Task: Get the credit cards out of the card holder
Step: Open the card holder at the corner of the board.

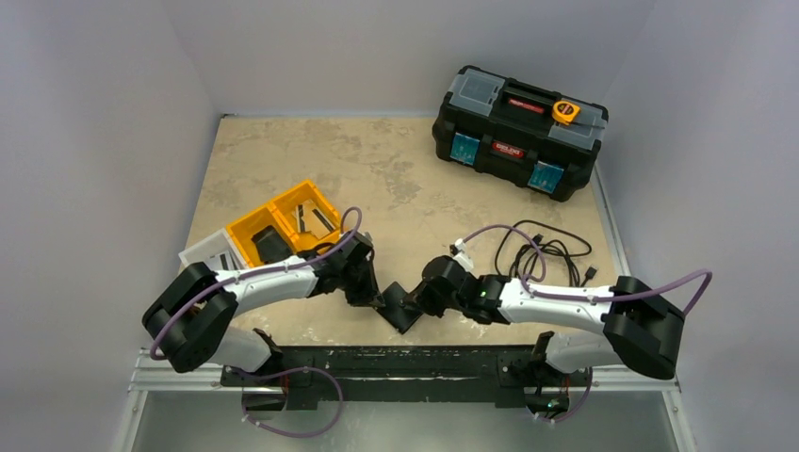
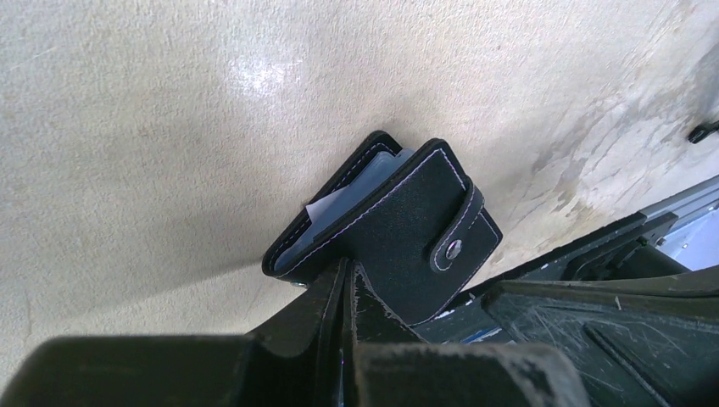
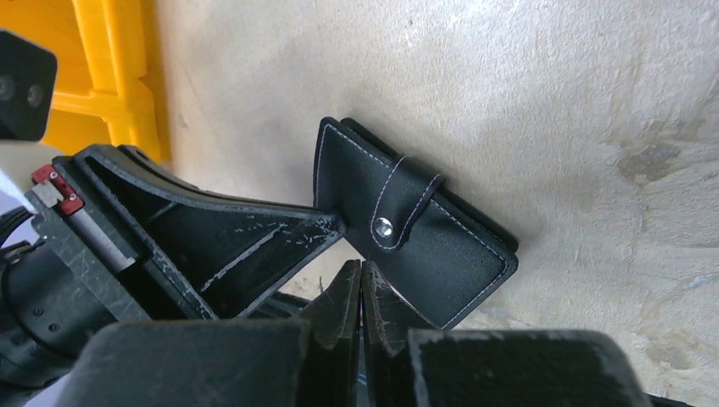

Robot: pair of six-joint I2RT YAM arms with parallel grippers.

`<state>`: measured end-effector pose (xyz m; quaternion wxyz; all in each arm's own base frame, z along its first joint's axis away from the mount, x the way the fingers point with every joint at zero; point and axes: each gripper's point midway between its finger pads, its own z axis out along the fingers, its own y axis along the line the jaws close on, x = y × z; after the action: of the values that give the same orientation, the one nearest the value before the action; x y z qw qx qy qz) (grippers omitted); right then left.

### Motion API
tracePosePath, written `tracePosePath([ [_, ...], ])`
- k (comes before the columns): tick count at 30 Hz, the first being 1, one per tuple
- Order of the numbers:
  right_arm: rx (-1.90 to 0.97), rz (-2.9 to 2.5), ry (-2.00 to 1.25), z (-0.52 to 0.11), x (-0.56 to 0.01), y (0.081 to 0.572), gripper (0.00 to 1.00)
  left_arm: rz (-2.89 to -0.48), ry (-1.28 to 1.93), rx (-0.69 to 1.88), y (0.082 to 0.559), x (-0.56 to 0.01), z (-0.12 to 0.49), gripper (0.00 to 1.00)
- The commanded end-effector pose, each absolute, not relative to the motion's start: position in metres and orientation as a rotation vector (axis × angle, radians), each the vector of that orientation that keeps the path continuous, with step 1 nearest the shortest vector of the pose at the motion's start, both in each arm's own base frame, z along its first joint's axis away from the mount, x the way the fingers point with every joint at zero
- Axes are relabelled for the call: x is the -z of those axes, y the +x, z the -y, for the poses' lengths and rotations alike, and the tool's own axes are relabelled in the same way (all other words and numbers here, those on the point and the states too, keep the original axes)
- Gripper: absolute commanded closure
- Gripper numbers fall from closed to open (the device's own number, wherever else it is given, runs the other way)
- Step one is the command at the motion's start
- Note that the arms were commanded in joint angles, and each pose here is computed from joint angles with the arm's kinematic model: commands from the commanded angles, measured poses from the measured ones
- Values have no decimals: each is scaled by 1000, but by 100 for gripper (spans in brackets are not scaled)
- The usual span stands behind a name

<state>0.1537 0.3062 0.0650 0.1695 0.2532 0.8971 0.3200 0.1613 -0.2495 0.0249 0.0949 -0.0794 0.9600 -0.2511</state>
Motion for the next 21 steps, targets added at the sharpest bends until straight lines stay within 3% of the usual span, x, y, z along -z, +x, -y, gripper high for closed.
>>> tracePosePath([
  [1, -971, -2520, 739, -304, -69, 152, 100, -2875, -226, 434, 166, 4, 214, 100],
  [7, -653, -2483, 208, -310, -86, 178, 98, -2879, -177, 408, 172, 2, 217, 100],
  [11, -510, -2372, -59, -308, -93, 189, 70, -2885, -144, 386, 177, 1, 219, 100],
  [13, -479, -2325, -153, -305, -94, 194, 63, -2888, -138, 367, 180, 0, 219, 100],
  [21, -430, -2222, -418, -298, -93, 194, 58, -2890, -144, 377, 199, -5, 215, 100],
])
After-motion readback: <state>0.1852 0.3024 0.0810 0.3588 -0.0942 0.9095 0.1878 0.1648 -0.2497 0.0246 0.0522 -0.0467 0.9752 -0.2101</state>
